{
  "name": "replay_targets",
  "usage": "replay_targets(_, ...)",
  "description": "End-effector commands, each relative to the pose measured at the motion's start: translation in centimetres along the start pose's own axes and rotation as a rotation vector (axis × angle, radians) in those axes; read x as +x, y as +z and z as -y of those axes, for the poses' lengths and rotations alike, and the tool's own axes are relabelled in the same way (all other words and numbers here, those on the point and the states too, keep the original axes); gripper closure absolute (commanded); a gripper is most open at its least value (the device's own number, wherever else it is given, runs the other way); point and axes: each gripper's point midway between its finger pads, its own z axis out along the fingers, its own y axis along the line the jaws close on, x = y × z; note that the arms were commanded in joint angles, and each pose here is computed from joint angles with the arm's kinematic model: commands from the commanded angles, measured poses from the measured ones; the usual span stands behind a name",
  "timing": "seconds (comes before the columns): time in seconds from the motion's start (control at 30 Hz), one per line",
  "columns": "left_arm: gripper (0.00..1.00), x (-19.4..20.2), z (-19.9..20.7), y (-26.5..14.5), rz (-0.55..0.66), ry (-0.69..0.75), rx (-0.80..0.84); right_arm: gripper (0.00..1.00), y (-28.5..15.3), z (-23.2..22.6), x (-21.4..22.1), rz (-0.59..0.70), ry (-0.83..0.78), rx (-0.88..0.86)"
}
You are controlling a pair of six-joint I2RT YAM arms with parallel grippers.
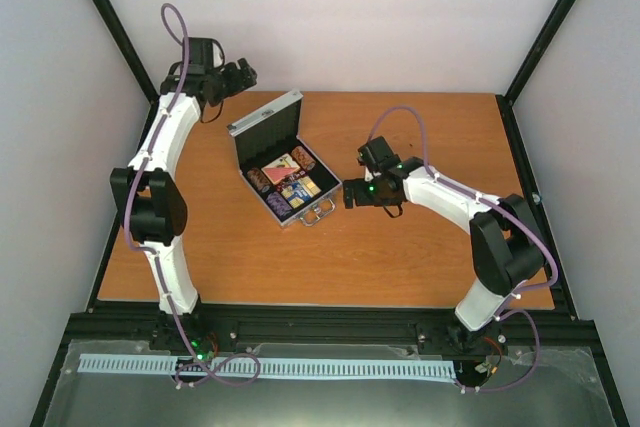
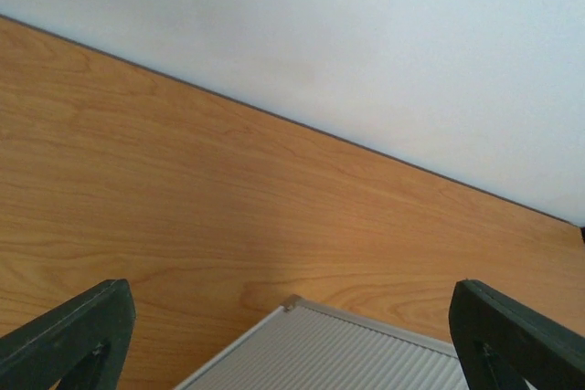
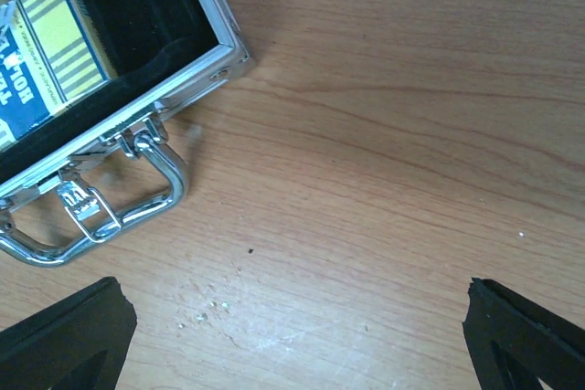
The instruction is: Pack up texas hold em set
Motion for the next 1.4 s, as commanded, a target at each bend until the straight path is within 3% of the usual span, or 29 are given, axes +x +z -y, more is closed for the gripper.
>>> replay_targets(0.0, 0.03, 0.4, 1.2, -0.1, -0.025, -0.032, 0.083, 0.0, -0.4, 0.7, 0.2, -0.009, -0.002, -0.015)
replay_targets(0.37, 0.02, 5.3, 2.0, -2.7, -0.162, -0.06, 0.184, 0.0, -0.8, 1.5, 0.6, -0.009, 0.017, -0.026)
replay_targets(1.1, 0.02, 9.9, 3.0, -6.7, -0.244, -0.142, 0.31, 0.0, -1.6, 1.8, 1.5, 0.005, 0.063, -0.025)
replay_targets(1.37, 0.0, 10.0, 4.2, -8.0, -0.261, -0.121, 0.363, 0.0, -2.5, -1.0, 1.6, 0.01, 0.009, -0.19)
